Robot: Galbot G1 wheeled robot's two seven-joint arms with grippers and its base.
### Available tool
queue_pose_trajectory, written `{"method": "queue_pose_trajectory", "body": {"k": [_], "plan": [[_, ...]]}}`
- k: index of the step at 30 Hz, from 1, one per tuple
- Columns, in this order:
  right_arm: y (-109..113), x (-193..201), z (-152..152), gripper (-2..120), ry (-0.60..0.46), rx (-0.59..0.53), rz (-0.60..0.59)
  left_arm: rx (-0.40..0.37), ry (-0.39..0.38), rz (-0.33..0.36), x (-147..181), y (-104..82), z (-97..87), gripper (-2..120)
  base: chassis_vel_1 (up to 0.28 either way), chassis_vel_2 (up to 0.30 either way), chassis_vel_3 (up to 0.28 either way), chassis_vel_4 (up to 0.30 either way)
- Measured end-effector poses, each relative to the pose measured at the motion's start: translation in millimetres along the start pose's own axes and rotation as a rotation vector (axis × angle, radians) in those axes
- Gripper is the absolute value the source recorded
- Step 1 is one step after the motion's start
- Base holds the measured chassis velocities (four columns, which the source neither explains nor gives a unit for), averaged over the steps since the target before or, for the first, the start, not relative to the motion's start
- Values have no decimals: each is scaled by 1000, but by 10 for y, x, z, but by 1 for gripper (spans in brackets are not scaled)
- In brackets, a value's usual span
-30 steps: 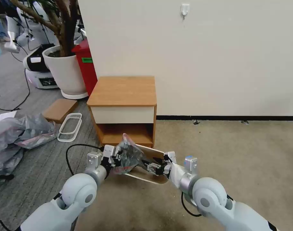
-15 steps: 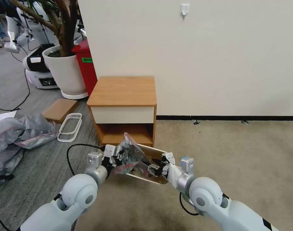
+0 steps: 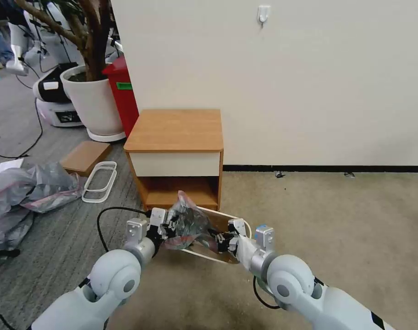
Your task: Pick up the garbage bag from the table and place it over the trash can.
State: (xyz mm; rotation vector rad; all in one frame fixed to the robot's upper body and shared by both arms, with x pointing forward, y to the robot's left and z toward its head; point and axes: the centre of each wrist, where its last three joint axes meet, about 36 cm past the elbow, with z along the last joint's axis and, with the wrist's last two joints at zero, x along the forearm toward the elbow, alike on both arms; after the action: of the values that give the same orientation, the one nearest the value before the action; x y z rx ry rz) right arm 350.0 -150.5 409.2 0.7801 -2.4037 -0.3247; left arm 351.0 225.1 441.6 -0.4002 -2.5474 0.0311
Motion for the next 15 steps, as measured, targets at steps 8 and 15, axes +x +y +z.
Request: {"method": "queue_pose_trajectory", "body": {"k": [8, 15], "plan": [[168, 245, -176, 0, -73, -8, -60, 3, 27, -21, -83, 66, 79, 1, 0, 0, 0, 0], [113, 334, -468, 0, -120, -45, -83, -1, 40, -16, -90, 48, 145, 1, 0, 0, 0, 0]]}}
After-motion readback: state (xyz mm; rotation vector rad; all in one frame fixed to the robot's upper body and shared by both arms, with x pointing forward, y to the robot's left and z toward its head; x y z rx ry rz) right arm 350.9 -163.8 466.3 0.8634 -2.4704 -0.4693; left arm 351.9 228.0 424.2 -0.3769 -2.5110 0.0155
